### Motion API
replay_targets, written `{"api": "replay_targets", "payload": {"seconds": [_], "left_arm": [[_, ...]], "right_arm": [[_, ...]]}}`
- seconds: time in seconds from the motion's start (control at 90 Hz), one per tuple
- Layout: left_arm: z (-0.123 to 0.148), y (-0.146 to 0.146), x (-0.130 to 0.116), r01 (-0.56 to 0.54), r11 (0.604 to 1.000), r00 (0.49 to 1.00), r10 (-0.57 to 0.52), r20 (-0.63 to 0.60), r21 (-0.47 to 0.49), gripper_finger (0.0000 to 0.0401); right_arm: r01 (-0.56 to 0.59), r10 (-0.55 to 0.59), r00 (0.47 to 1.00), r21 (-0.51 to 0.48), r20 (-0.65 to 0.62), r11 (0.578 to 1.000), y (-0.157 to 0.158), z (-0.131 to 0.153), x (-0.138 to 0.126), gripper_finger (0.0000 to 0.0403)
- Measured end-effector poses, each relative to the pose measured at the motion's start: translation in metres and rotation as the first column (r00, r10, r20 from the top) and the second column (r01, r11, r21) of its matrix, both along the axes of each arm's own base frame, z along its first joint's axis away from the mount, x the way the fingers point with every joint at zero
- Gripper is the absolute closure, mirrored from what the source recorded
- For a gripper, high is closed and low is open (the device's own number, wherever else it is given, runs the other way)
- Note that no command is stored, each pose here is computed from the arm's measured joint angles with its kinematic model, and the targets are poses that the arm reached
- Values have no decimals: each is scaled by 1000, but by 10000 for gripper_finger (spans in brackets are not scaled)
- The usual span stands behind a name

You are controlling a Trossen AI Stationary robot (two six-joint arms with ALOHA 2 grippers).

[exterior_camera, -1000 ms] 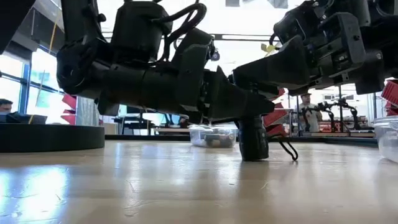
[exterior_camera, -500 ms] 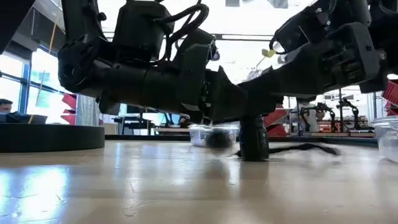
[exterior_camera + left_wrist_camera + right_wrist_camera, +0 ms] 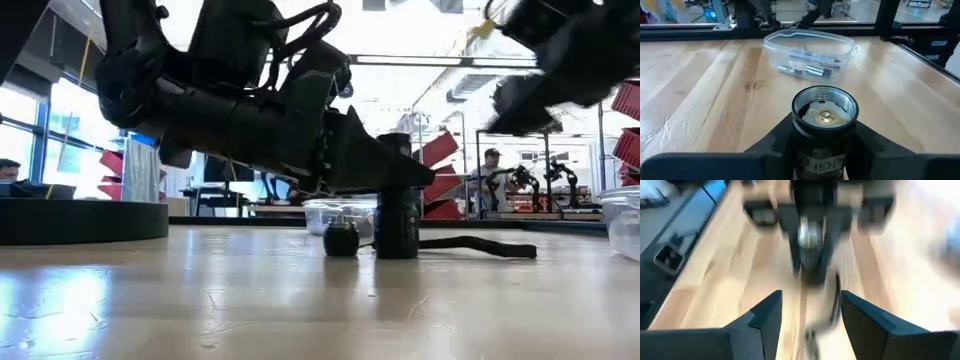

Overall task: Insert battery
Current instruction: Close the lid of the black flashlight

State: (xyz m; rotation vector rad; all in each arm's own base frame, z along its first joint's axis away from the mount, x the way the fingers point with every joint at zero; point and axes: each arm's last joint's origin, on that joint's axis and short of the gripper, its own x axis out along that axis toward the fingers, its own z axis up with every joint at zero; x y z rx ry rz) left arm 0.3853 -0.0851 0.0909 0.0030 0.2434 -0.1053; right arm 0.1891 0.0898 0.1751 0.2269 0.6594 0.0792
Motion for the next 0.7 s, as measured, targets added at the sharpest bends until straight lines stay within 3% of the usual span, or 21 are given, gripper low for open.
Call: {"api": "replay_targets", "payload": {"seconds": [0.189,0.311,0.5,0.7], "left_arm": [[8,9,2,8,1000,1000,-8,24,-15,309],[15,7,4,26,999,999,-25,43,-30,309],[46,6,6,31,999,997,-29,66,-38,309],[78,-4,-9,0,1000,1000,-1,-15,-7,309]], "right_arm": [[59,-27,986,192,-165,980,19,-4,-23,246],[114,-41,961,258,-275,960,26,-8,-34,249],[270,-152,851,171,-502,948,19,-24,-51,249],[391,-289,767,59,-573,919,-2,-31,-49,249]]}}
